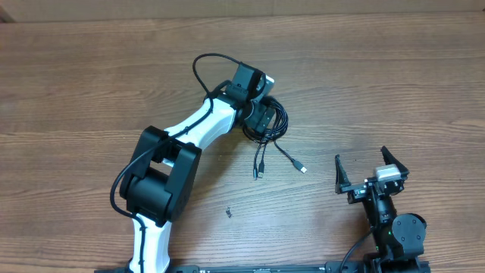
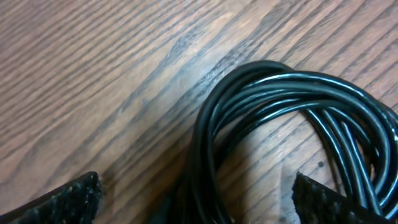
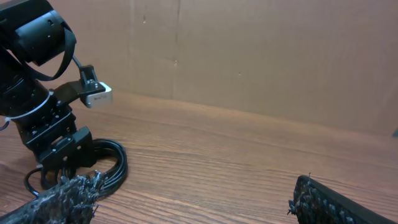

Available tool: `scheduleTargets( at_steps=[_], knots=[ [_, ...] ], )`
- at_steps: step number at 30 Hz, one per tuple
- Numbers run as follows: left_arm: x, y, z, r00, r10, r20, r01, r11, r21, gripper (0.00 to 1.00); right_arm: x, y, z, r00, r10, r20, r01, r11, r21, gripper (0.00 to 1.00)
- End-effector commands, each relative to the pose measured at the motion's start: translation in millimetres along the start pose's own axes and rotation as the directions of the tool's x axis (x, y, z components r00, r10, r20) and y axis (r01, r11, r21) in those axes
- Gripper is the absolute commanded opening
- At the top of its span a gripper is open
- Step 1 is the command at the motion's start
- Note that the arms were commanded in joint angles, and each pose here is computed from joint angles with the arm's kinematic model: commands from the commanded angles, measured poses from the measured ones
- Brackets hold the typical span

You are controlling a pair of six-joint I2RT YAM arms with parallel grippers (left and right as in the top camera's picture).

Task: Untangle cables
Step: 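Lower the left gripper and grasp the looped black cables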

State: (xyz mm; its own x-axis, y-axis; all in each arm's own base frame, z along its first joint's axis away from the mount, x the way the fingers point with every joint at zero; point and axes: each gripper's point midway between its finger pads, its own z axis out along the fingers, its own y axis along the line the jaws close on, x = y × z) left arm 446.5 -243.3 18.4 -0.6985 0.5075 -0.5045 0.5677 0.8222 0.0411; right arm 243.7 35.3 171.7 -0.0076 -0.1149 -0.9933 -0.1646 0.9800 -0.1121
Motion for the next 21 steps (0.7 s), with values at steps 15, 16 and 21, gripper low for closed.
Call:
scheduleTargets(
  at_steps=[15,16,21],
  knots=[
    [-3.9,-2.8,1.8,0.999,0.049,0.002,-0.049,0.999,0.001,0.37,1.6,-2.0,0.1,1.000,-0.001,0.004,0.001,1.000,0.011,1.00],
    [-3.9,-2.7,1.8,0.999,0.049,0.002,-0.049,0.999,0.000,0.37,1.6,-2.0,0.1,1.000,-0.001,0.004,0.001,1.000,0.011,1.00],
    [-3.9,-2.7,1.8,0.999,0.049,0.002,-0.049,0.999,0.000,0.23,1.6,-2.0,0.1,1.000,-0.001,0.004,0.001,1.000,0.011,1.00]
  ],
)
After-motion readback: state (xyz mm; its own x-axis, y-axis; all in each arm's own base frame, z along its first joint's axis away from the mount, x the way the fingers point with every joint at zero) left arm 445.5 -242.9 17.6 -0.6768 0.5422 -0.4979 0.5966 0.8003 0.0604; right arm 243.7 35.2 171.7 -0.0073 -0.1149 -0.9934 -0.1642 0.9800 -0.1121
